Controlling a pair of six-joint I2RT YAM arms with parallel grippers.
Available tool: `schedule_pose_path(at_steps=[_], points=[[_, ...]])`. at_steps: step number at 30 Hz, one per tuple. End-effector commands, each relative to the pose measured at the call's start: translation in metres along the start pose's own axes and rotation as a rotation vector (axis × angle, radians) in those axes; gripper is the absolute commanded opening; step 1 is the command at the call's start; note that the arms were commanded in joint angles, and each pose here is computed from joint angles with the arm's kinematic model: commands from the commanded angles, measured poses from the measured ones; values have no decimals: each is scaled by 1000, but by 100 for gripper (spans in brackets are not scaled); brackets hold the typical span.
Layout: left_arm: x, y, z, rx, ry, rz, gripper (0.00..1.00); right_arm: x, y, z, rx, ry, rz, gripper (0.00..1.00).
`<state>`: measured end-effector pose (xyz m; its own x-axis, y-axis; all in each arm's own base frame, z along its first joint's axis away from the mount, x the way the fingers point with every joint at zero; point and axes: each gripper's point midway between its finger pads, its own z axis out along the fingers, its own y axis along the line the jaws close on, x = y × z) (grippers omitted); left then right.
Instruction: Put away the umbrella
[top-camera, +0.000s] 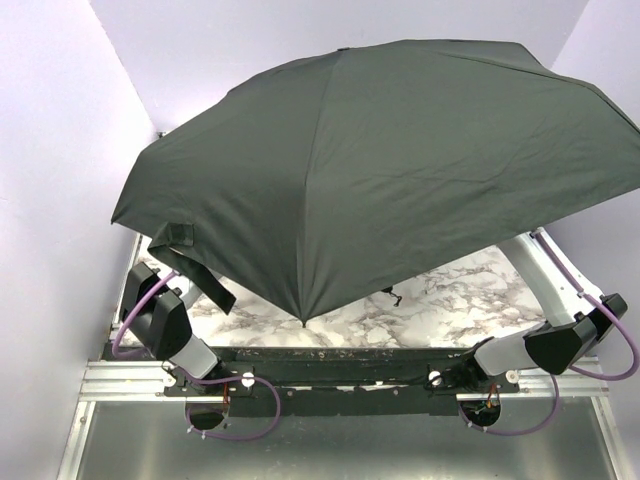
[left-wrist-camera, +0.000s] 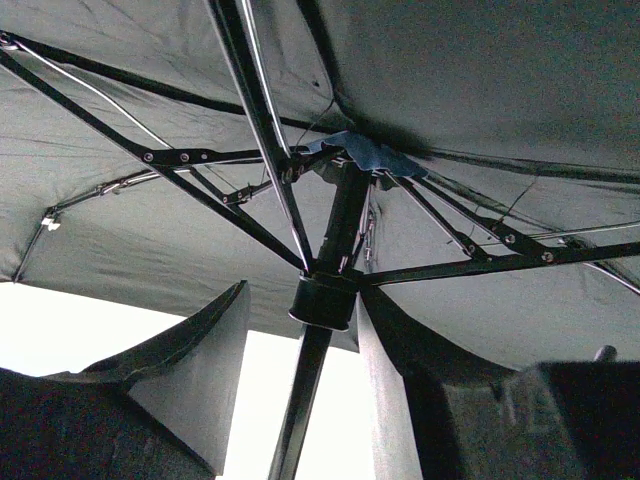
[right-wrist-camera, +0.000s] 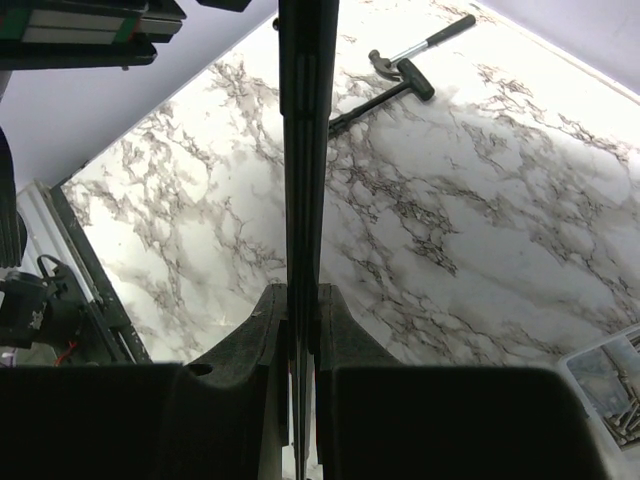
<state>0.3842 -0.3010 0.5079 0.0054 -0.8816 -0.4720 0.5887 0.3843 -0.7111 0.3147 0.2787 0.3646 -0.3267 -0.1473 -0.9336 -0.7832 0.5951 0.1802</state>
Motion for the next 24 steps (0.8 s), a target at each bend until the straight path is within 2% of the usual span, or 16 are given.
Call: schedule_pose_path(at_steps=[1,4,7,9,12,20,24], points=[[3,0,8,-13,4,50,47,-26,7,-14,3,-92,-65,0],[2,-1,12,-14,0,58,43,-26,8,-13,4,-91,-66,0],[2,-1,15,-26,-7,63,33,-26,7,-14,8,-92,-68,0],[1,0,16,-31,-13,66,24,-27,6,-15,14,-95,-71,0],[-1,-1,16,-32,-15,77,0,-26,5,-15,22,-95,-74,0],[2,-2,13,-15,0,64,0,-25,2,-17,44,-100,-84,0],[10,-12,10,56,42,29,0,-28,-2,-20,69,-111,-117,0]])
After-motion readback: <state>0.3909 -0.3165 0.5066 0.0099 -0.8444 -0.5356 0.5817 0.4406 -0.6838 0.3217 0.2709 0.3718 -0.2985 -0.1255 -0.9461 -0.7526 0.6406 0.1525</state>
